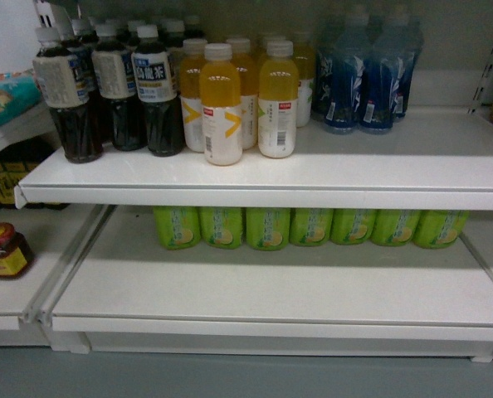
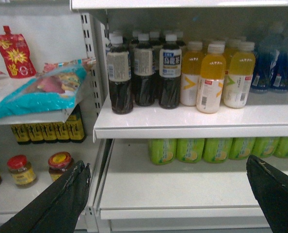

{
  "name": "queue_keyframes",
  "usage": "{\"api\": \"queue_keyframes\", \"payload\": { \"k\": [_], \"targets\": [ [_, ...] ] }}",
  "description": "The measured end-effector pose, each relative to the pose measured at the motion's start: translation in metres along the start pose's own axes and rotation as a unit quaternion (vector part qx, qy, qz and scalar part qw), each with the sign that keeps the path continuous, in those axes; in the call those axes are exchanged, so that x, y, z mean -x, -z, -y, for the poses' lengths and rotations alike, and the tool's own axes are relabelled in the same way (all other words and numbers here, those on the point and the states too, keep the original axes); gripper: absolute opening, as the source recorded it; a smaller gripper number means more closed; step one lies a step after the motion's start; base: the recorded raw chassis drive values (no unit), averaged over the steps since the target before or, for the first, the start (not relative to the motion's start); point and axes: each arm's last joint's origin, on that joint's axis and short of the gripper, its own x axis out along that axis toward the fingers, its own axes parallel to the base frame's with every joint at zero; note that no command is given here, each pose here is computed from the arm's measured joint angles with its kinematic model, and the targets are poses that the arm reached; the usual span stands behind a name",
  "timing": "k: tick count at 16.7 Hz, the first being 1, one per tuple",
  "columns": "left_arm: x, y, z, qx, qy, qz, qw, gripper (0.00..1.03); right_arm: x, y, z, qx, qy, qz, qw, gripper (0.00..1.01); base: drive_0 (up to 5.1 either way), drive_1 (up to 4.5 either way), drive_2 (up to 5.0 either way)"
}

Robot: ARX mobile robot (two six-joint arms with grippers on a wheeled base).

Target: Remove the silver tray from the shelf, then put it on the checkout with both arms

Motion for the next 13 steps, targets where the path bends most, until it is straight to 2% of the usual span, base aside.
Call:
{"api": "queue_keyframes", "payload": {
  "k": [13],
  "targets": [
    [0.0,-0.0002,0.0001,0.0,0.001,0.001,1.0,0.98,0.0,-0.0002,0.0,-0.001,0.001,0.001,1.0,0.98,0.0,0.0,0.0]
  ]
}}
